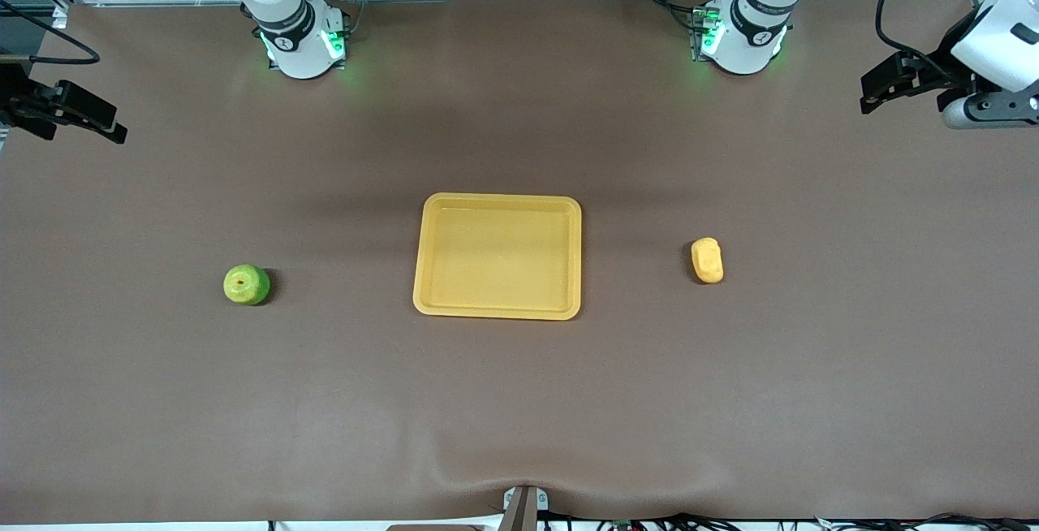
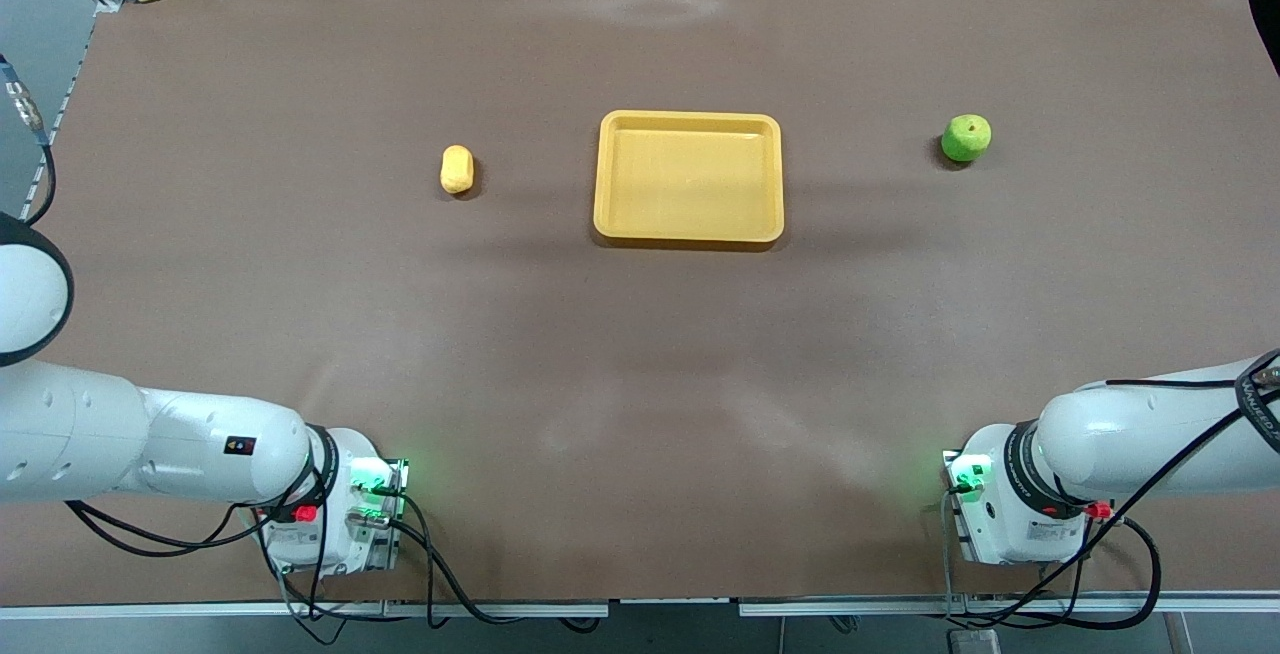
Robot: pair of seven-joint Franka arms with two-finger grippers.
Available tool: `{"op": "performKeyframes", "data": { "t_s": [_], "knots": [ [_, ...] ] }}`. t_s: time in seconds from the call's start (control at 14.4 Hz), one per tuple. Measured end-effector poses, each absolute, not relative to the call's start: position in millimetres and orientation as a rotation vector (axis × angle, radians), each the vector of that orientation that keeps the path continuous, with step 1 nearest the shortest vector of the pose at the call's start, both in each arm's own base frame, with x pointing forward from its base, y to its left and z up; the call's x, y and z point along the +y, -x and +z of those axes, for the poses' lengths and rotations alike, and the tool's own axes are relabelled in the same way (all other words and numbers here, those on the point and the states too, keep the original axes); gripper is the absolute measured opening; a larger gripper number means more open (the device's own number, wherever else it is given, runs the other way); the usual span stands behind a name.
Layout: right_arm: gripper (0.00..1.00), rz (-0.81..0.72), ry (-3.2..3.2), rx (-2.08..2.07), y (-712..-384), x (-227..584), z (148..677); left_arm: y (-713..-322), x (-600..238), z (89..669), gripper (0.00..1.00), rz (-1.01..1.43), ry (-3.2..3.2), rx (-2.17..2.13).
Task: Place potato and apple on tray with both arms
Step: 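Move the right gripper toward the green apple while the left gripper approaches the potato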
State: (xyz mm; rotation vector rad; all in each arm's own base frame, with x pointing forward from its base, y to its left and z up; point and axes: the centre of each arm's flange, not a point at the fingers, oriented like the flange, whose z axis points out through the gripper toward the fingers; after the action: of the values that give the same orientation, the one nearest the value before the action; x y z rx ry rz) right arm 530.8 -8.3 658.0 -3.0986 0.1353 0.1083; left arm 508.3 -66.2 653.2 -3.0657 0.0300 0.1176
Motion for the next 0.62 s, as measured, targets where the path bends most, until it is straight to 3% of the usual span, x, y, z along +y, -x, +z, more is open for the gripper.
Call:
{"op": "performKeyframes", "data": {
  "t_s": [0.35,0.62],
  "knots": [
    [1.0,0.109,3.099,0.133,-531.9,-7.3,656.7,-511.5,-68.9,647.5,1.0,0.134,3.064,0.037],
    [1.0,0.14,3.099,0.136,-551.7,-7.7,630.8,-518.7,-70.0,632.9,1.0,0.177,3.058,0.04]
  ]
}}
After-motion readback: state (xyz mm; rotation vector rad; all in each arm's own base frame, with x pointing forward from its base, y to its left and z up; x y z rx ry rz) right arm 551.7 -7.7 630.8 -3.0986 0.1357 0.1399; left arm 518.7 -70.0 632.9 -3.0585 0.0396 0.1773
